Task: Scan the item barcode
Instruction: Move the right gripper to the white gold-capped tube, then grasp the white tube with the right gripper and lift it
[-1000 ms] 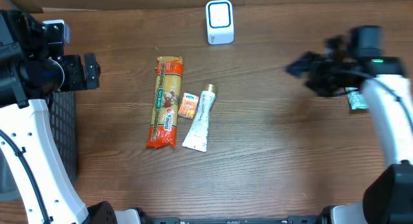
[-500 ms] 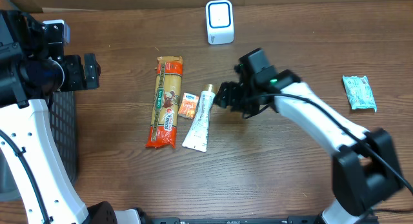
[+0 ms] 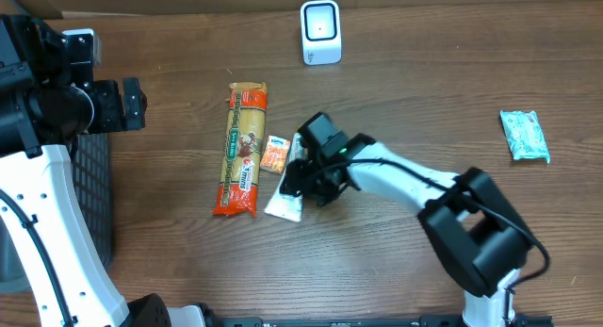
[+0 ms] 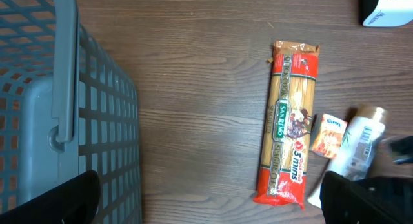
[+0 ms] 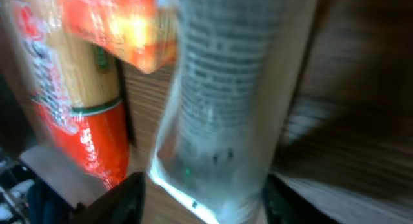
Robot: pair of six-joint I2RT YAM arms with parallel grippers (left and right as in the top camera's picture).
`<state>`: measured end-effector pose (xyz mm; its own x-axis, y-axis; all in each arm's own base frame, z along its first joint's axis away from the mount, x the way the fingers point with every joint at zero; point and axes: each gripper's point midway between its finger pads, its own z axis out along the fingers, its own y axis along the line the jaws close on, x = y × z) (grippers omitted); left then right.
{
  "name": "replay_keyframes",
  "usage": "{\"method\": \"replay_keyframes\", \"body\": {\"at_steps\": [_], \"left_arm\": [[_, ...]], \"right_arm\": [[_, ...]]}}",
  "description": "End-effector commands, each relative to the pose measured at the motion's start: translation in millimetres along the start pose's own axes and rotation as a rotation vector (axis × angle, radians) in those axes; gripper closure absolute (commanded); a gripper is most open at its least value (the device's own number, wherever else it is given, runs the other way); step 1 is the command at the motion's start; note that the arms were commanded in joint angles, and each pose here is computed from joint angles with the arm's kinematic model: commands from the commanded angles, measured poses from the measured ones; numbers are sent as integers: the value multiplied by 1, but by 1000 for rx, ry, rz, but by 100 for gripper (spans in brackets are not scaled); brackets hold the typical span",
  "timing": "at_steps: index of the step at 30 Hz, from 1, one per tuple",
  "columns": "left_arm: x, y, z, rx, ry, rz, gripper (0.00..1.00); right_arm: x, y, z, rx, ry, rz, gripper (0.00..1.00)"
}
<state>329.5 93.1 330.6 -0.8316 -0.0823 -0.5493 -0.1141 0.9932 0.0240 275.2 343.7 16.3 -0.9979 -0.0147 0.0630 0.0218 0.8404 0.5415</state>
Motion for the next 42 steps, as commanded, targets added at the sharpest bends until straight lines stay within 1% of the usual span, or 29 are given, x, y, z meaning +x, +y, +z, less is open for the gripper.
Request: {"method": "replay_keyframes", "body": {"at_steps": [1,2,3,5,6,10,13,16,18,19,21,23,26,28,29,30,31,32,34,36,37,42], "left_arm": [[0,-3,3,12,7,18,0],[0,-3,3,12,7,18,0],[0,-3,3,12,7,18,0],[0,-3,3,12,6,18,0],[0,-3,3,12,7,18,0],[0,-3,3,12,7,18,0],[0,-3,3,12,7,18,0],[0,-3,3,12,6,18,0],[0,-3,3,12,7,18,0],[0,-3,3,12,7,18,0],[0,-3,3,12,7,18,0],[0,-3,3,12,7,18,0],[0,-3,3,12,6,18,0],[0,-3,3,12,6,18,0],[0,-3,3,12,7,18,0],[0,-3,3,12,7,18,0],[0,-3,3,12,7,18,0],[0,-3,3,12,7,18,0],[0,-3,3,12,6,18,0],[0,-3,3,12,7,18,0],[0,-3,3,12,7,18,0],[0,-3,3,12,7,18,0]], "right_arm": [[12,-17,28,36,71,74,59],[12,-17,30,29,79,77,66],[11,-17,29,22,82,81,76],[9,-19,27,21,78,87,93],[8,-19,25,22,78,88,96],[4,-17,11,13,73,24,96],[0,-16,-18,54,49,-78,96],[-3,-26,-54,184,0,-172,96],[-4,-37,-79,304,-23,-247,96],[-3,-48,-92,394,-30,-284,96],[-4,-67,-106,524,-31,-324,96],[-4,-85,-113,628,-14,-374,96],[-3,-103,-112,705,34,-470,96],[-5,-108,-112,736,39,-482,96],[-5,-110,-112,743,39,-482,96],[-6,-110,-111,741,37,-480,93],[-7,-109,-111,733,31,-472,87],[-7,-107,-109,711,32,-464,84],[-5,-102,-104,641,46,-446,69],[-6,-97,-101,567,56,-417,61],[-7,-96,-100,537,55,-404,58],[-24,-99,-107,393,34,-309,48]]}}
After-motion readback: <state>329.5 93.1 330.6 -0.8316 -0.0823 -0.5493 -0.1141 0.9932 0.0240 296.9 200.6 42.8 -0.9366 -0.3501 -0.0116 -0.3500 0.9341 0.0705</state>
